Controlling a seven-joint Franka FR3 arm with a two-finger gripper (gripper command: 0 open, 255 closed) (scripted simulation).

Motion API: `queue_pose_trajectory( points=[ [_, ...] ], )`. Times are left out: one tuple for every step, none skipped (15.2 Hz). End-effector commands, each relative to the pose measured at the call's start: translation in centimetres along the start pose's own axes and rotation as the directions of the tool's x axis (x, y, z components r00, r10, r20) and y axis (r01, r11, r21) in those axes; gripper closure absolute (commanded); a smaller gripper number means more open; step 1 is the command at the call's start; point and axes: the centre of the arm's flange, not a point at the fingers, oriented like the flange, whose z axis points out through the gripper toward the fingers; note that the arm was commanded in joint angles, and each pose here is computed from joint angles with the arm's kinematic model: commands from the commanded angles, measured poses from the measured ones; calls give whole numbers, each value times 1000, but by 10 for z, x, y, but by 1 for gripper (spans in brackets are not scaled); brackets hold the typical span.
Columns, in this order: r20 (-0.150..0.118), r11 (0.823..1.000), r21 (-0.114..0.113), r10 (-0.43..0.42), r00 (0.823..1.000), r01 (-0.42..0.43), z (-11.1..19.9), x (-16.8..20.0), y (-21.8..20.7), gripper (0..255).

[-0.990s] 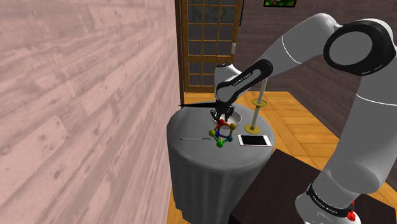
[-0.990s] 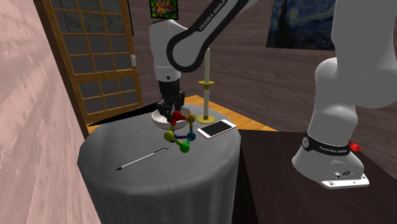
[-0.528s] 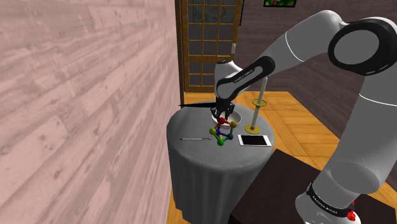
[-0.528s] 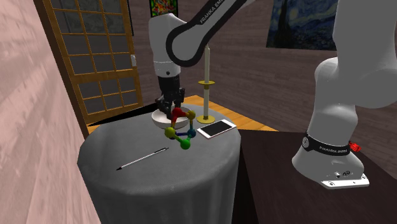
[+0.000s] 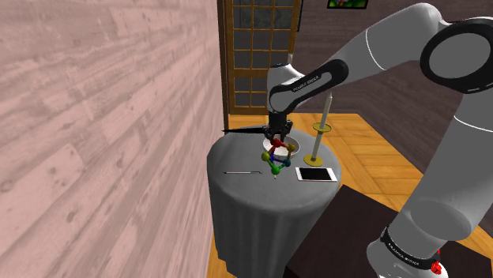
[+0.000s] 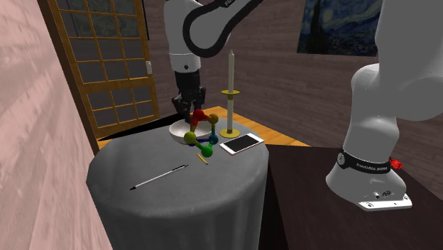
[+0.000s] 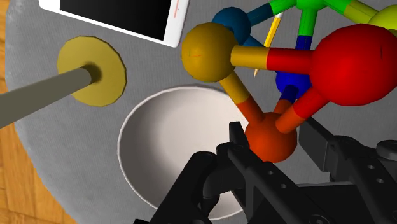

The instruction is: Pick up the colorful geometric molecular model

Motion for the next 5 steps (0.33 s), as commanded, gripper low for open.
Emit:
queue_pose_trajectory(
  points=[
    [0, 1000, 0, 0, 1000, 0, -12, 0, 1, 255],
    [0, 1000, 0, 0, 1000, 0, -17, 0, 1, 255],
    [0, 1000, 0, 0, 1000, 0, -23, 0, 2, 255],
    [0, 1000, 0, 0, 1000, 0, -23, 0, 2, 255],
    [0, 1000, 0, 0, 1000, 0, -23, 0, 2, 255]
  ],
)
